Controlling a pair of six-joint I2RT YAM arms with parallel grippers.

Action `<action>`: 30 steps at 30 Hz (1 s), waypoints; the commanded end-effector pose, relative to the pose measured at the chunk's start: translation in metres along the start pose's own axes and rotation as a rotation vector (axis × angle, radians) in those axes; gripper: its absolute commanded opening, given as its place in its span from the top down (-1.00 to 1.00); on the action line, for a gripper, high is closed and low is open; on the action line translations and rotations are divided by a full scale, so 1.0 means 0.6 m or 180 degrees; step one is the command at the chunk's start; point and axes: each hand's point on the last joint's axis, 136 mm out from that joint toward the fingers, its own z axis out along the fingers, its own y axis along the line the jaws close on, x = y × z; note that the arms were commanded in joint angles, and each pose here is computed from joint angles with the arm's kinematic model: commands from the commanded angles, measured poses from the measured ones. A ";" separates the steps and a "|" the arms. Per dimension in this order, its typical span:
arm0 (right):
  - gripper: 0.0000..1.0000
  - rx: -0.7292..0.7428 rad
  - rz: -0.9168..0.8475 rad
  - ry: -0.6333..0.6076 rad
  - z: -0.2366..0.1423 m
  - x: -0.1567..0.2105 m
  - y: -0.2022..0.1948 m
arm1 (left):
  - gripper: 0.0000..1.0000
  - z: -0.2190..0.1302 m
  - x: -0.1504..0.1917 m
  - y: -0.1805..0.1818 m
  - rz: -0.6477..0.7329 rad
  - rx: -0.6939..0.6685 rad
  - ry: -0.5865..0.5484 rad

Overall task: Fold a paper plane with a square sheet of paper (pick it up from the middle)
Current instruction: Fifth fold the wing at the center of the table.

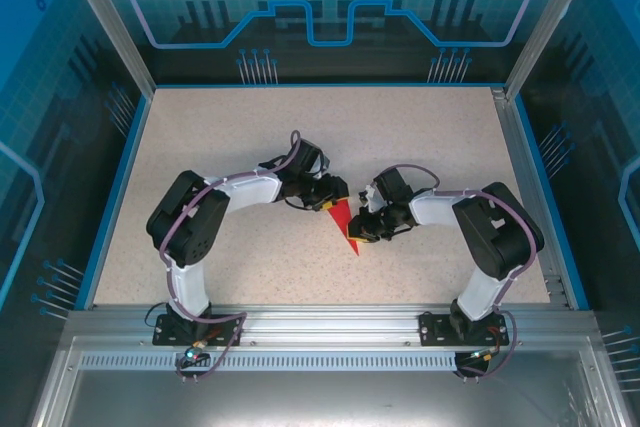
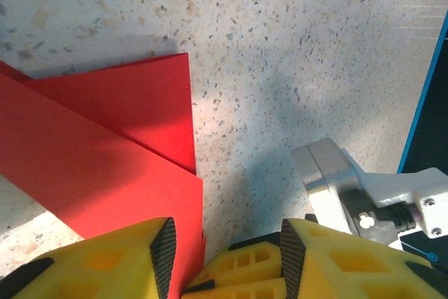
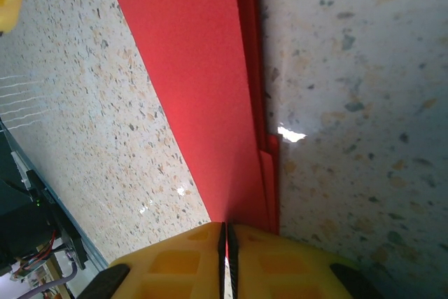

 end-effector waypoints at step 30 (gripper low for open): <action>0.78 0.0755 0.0368 0.0273 0.015 0.047 -0.102 | 0.14 0.025 -0.050 0.103 -0.0160 -0.0377 -0.0099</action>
